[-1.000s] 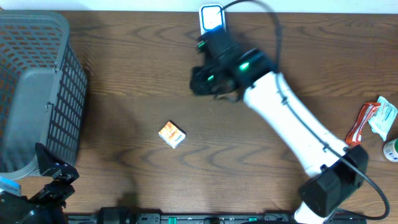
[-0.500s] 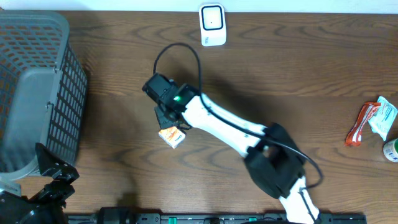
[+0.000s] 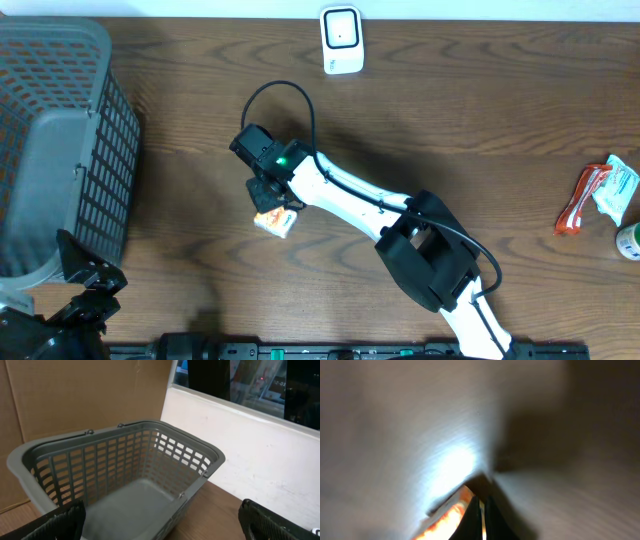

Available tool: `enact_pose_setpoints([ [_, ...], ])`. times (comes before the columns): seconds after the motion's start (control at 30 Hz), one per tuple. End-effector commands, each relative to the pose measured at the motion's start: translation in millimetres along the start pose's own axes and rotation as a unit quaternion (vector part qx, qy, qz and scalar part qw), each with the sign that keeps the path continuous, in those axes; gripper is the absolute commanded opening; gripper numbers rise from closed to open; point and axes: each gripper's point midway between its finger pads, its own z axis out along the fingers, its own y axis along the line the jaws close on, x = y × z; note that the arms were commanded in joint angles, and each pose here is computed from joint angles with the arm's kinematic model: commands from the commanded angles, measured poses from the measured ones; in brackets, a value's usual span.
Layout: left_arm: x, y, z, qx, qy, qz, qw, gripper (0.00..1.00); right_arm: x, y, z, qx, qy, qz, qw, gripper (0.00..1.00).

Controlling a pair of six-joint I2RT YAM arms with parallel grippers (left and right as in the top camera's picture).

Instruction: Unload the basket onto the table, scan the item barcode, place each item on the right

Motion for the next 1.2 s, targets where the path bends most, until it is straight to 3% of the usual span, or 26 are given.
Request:
enact_pose_setpoints([
  [0.0, 0, 3, -1, -0.005, -0.003, 0.000, 1.000, 0.98, 21, 36, -4, -0.111, 0.047, -0.110, 0.987, 0.01],
  [0.1, 0, 3, -1, -0.005, -0.003, 0.000, 1.000, 0.98, 44, 51, -11, -0.170, 0.081, -0.186, 0.964, 0.01],
  [0.3, 0, 3, -1, -0.005, -0.003, 0.000, 1.000, 0.98, 84, 32, -20, -0.154, 0.162, -0.226, 0.948, 0.01],
  [0.47, 0, 3, -1, -0.005, -0.003, 0.000, 1.000, 0.98, 102, -18, -23, -0.023, 0.220, -0.215, 0.951, 0.01],
  [0.6, 0, 3, -1, -0.005, -0.003, 0.000, 1.000, 0.98, 95, -29, -30, 0.023, 0.206, -0.185, 0.961, 0.01],
  [0.87, 0, 3, -1, -0.005, -0.003, 0.000, 1.000, 0.98, 88, 22, -69, -0.102, 0.177, -0.160, 0.966, 0.01],
  [1.17, 0, 3, -1, -0.005, -0.003, 0.000, 1.000, 0.98, 90, 29, -70, -0.100, 0.181, -0.112, 0.972, 0.01],
])
